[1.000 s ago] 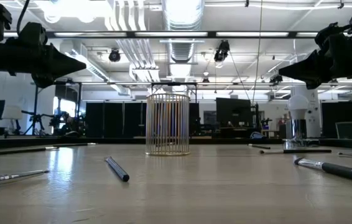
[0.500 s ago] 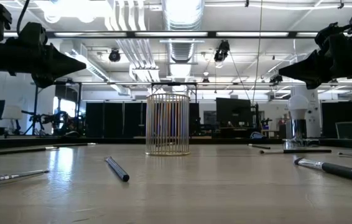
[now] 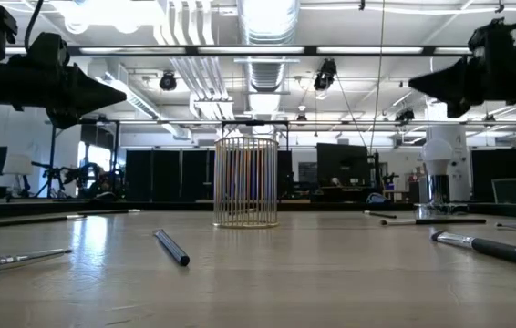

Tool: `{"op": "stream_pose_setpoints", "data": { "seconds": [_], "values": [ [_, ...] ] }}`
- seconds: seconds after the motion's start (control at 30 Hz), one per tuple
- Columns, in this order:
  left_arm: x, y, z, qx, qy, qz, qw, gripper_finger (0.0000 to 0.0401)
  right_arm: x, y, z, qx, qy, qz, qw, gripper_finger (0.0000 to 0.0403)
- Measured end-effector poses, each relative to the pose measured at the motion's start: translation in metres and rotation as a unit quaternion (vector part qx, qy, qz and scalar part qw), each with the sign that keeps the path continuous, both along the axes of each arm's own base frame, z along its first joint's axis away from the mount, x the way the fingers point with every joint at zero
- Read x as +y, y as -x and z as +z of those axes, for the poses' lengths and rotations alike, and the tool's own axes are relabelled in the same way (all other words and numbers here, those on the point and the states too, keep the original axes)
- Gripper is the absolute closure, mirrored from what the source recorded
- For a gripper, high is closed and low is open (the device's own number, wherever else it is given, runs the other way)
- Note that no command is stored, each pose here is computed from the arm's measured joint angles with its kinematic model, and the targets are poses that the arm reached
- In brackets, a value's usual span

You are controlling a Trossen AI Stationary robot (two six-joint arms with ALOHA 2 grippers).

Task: Pick & Place Makeup Brushes
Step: Put the eyeshadow brush into the gold makeup brush holder

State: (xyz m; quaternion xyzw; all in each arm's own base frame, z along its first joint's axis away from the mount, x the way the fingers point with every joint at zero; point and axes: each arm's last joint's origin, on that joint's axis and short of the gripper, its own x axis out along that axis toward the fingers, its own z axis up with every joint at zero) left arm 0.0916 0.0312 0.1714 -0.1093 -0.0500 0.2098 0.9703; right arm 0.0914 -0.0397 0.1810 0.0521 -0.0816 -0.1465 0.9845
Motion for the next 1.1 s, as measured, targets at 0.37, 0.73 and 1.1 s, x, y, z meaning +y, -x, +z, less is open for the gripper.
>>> {"op": "stream_pose_setpoints", "data": {
  "seconds": [0.37, 0.73, 1.1],
  "values": [
    [0.000, 0.000, 0.000, 0.000, 0.000, 0.000, 1.000, 0.0401, 0.005, 0.002, 0.034, -0.108, 0.005, 0.076, 0.991, 0.0394],
    [0.000, 0.000, 0.001, -0.001, -0.004, 0.000, 1.000, 0.0401, -0.001, -0.025, 0.018, 0.157, -0.103, 0.095, 0.978, 0.0394],
    [0.000, 0.000, 0.001, -0.012, 0.016, -0.001, 1.000, 0.0401, 0.001, -0.045, -0.011, 0.277, -0.112, 0.106, 0.948, 0.0394]
  ]
}}
